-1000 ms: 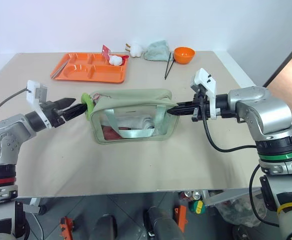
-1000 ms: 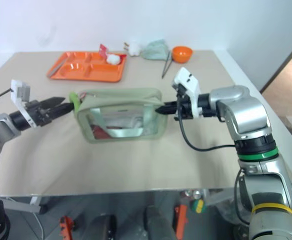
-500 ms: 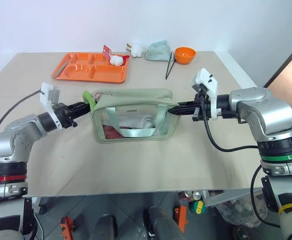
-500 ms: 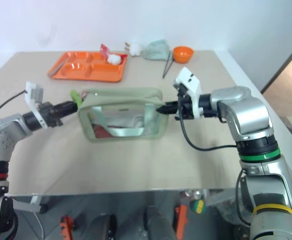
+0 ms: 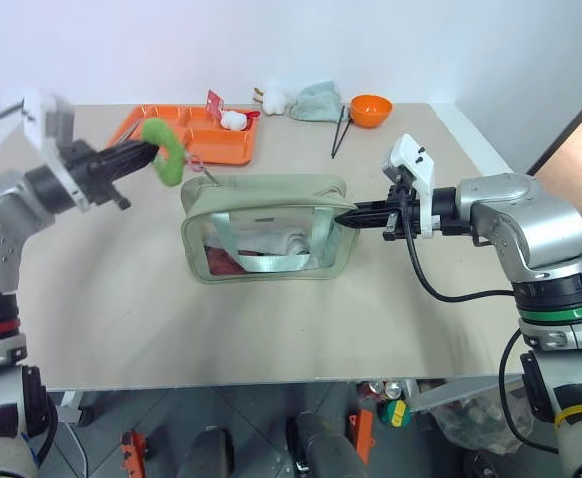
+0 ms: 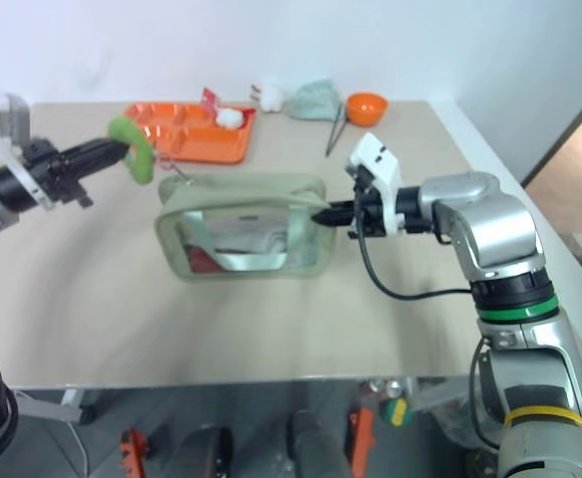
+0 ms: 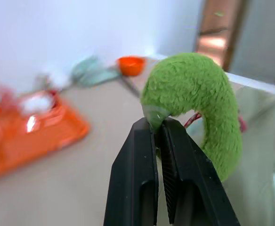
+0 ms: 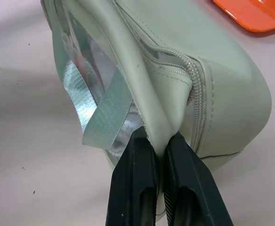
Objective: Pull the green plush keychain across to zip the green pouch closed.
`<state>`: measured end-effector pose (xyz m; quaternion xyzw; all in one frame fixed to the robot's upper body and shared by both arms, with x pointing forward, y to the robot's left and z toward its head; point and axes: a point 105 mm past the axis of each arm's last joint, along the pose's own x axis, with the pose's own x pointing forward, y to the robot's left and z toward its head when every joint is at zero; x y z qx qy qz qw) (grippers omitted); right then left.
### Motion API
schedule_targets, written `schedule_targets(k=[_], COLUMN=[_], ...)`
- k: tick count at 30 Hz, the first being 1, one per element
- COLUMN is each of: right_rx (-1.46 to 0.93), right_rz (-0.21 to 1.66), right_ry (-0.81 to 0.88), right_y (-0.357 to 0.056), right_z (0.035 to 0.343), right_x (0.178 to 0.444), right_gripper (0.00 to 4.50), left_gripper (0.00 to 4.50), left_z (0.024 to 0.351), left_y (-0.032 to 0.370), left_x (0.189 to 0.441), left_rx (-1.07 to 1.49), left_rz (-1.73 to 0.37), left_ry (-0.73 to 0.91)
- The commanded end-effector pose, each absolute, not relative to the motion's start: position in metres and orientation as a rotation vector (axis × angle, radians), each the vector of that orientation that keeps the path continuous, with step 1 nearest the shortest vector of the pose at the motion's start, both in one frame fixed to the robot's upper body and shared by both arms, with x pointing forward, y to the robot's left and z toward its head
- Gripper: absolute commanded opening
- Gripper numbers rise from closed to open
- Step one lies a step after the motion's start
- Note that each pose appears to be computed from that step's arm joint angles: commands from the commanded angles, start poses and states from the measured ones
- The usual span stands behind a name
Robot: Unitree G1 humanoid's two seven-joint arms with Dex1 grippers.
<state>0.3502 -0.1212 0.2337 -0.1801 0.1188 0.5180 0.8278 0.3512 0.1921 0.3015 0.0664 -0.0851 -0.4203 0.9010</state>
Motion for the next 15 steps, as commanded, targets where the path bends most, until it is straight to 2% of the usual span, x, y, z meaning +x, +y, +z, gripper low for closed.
schedule_targets(k=[1,4,8,12,15], right_rx=[-0.399,-0.399,-0.399,-0.394,-0.393], right_rz=[1.096,1.084,1.064,1.041,1.035], right_ry=[0.198,0.194,0.197,0.201,0.203], right_y=[-0.119,-0.121,-0.124,-0.129,-0.130], right_z=[0.246,0.246,0.246,0.245,0.245], right_x=[0.349,0.348,0.345,0.343,0.342], right_gripper=[0.00,0.00,0.00,0.00,0.00], left_gripper=[0.21,0.21,0.21,1.45,2.41], left_z=[0.313,0.308,0.292,0.292,0.296], left_y=[0.144,0.116,0.108,0.113,0.125], left_x=[0.347,0.351,0.360,0.358,0.366], left_rx=[0.314,0.409,0.468,0.383,0.387], left_rz=[-1.020,-1.097,-1.122,-1.158,-1.086], left_ry=[-0.224,-0.220,-0.174,-0.141,-0.140])
